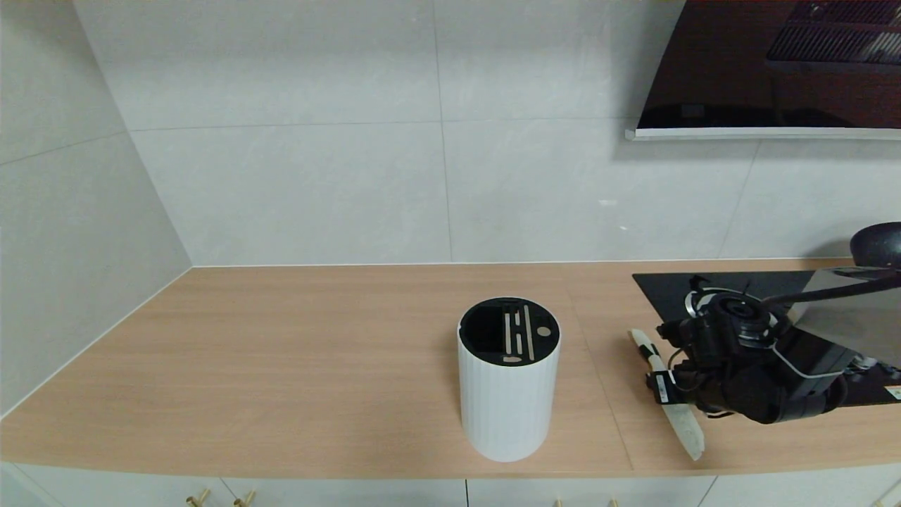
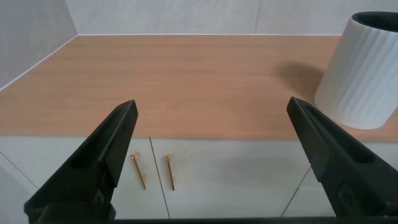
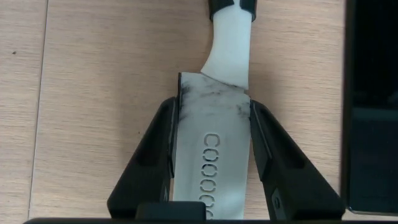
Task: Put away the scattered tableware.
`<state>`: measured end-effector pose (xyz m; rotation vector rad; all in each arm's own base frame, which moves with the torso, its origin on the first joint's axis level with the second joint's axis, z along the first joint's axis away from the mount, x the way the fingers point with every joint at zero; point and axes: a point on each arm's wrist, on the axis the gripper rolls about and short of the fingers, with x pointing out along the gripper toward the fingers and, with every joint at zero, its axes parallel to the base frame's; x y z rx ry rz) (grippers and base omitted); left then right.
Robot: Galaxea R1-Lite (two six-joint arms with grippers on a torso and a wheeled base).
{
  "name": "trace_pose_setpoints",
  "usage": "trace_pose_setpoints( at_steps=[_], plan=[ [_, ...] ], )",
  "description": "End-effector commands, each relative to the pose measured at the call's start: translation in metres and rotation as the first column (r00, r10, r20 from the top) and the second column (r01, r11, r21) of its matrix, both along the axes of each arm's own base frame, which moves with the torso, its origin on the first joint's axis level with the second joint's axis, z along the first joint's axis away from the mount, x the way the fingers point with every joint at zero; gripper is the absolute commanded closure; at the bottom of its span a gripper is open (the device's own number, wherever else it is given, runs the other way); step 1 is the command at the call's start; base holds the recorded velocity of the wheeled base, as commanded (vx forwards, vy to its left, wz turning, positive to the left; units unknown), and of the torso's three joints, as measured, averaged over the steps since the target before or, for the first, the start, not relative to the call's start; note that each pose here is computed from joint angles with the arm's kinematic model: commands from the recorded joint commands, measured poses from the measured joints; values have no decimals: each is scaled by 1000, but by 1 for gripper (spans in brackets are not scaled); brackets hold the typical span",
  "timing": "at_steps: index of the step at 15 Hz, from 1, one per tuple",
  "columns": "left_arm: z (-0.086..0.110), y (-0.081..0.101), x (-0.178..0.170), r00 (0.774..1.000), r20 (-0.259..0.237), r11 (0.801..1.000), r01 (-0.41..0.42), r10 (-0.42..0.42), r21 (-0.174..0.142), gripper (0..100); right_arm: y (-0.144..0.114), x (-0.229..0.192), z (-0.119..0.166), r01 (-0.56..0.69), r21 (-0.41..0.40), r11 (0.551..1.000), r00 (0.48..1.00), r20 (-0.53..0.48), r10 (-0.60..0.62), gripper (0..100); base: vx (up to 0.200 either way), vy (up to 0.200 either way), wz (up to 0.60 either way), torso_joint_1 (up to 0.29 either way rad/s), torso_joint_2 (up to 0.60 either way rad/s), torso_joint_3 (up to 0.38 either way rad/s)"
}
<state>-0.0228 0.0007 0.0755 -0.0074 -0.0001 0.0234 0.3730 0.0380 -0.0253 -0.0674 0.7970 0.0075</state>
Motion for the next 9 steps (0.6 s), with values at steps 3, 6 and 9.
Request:
trace_pose_setpoints(
  at_steps=[3, 6, 9],
  plan=[
    [0, 0, 0, 1000, 0, 1000, 0, 0, 0, 0, 9, -25, 88, -32, 16, 999, 984, 175, 28, 100, 0, 0, 0, 0, 0, 0],
    [0, 0, 0, 1000, 0, 1000, -1, 1, 0, 0, 35, -54, 180, -130, 39, 991, 927, 360, 107, 100, 0, 0, 0, 0, 0, 0],
    [0, 0, 0, 1000, 0, 1000, -1, 1, 0, 0, 56, -93, 237, -235, 49, 971, 870, 457, 187, 100, 0, 0, 0, 0, 0, 0]
  ],
)
